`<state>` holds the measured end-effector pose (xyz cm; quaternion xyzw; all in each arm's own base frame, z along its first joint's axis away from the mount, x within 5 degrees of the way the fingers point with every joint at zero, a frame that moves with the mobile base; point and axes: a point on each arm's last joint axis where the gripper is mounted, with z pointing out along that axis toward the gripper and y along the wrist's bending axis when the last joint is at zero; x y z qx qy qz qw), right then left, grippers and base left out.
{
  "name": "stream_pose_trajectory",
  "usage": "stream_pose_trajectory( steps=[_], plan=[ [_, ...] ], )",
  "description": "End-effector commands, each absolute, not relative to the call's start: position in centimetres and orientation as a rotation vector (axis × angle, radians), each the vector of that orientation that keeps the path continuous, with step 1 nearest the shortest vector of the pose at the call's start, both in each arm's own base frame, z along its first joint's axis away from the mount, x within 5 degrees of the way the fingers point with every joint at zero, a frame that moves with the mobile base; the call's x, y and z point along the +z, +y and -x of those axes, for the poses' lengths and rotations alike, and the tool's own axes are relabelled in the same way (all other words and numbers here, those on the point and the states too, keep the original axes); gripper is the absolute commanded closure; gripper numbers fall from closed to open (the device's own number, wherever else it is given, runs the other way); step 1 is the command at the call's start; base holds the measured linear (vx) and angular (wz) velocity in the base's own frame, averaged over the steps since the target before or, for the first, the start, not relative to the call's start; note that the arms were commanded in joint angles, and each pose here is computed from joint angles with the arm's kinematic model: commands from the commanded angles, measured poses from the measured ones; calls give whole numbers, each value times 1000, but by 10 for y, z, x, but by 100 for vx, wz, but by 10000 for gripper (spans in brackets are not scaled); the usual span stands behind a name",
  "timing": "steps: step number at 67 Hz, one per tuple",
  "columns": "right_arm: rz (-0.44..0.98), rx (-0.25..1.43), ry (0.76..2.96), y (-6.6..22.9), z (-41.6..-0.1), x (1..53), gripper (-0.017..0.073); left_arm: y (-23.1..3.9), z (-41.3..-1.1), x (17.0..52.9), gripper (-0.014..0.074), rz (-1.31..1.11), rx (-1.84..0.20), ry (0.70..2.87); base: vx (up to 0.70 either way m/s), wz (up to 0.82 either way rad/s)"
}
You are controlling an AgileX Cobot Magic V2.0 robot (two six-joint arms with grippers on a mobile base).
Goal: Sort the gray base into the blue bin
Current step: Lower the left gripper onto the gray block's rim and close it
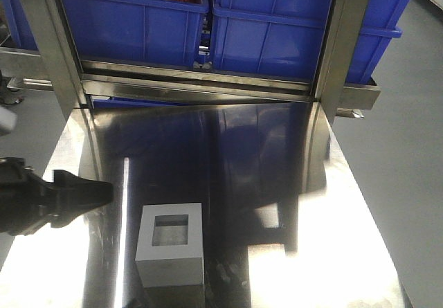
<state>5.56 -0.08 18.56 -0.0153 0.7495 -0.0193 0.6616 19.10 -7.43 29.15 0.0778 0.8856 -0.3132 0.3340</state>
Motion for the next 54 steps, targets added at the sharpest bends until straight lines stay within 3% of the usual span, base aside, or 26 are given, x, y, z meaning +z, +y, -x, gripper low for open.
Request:
stream_pose_trajectory(
  steps=[1,26,54],
  plan=[
    [42,-59,1622,-1,-56,191,564,-88,-197,306,143,-228,-824,2260,0,0],
    [42,-59,1622,-1,-56,191,564,-125,-207,282,143,-276,-521,2450,0,0],
    [42,-59,1620,-1,-56,191,564,-157,-232,255,143,-175,-450,2586,0,0]
  ],
)
